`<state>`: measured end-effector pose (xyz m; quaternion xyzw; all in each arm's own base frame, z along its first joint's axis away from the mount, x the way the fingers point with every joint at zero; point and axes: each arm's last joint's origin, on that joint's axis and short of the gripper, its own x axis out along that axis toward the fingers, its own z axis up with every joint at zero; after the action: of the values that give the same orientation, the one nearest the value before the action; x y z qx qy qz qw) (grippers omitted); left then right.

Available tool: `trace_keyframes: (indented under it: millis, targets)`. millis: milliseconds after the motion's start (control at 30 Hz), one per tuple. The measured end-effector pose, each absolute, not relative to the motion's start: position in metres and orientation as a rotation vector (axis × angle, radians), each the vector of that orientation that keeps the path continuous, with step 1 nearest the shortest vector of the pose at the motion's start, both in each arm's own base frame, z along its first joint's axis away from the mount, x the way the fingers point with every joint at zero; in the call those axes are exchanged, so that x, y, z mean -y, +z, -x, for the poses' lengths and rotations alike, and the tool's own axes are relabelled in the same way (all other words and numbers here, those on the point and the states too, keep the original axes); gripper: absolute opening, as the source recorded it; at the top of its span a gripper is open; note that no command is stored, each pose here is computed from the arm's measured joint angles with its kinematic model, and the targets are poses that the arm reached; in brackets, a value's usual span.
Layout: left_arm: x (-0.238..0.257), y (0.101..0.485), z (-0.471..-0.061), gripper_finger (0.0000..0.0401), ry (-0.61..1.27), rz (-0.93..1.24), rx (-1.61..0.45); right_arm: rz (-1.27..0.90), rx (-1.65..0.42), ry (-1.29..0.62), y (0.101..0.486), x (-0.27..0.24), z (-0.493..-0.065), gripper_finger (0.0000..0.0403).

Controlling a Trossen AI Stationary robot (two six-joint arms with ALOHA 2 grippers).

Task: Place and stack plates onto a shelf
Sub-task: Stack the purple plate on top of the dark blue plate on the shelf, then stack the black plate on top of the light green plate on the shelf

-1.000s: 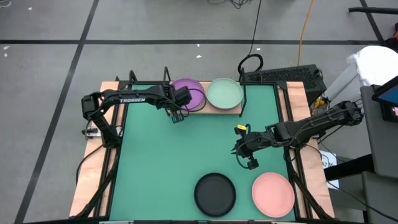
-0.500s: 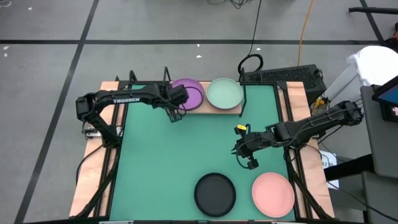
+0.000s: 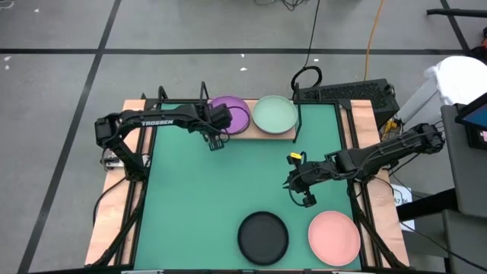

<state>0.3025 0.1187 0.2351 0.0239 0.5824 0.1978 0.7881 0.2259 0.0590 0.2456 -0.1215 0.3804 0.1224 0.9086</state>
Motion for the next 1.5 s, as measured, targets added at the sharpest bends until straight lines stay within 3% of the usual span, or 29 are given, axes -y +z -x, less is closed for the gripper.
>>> trace_keyframes:
  millis: [1067,1267,1500]
  targets:
    - [-0.121,0.234,-0.301,0.0003,0.419,-0.043,-1.265,0.254,-0.795,0.254,0.245,-0.059,-0.225,0.0031]
    - [-0.091,0.258,-0.300,0.0003,0.392,-0.051,-1.163,0.242,-0.797,0.248,0.245,-0.059,-0.225,0.0031]
    - [-0.031,0.264,-0.309,0.0003,0.249,-0.119,-1.114,0.080,-0.805,0.189,0.242,-0.062,-0.224,0.0031]
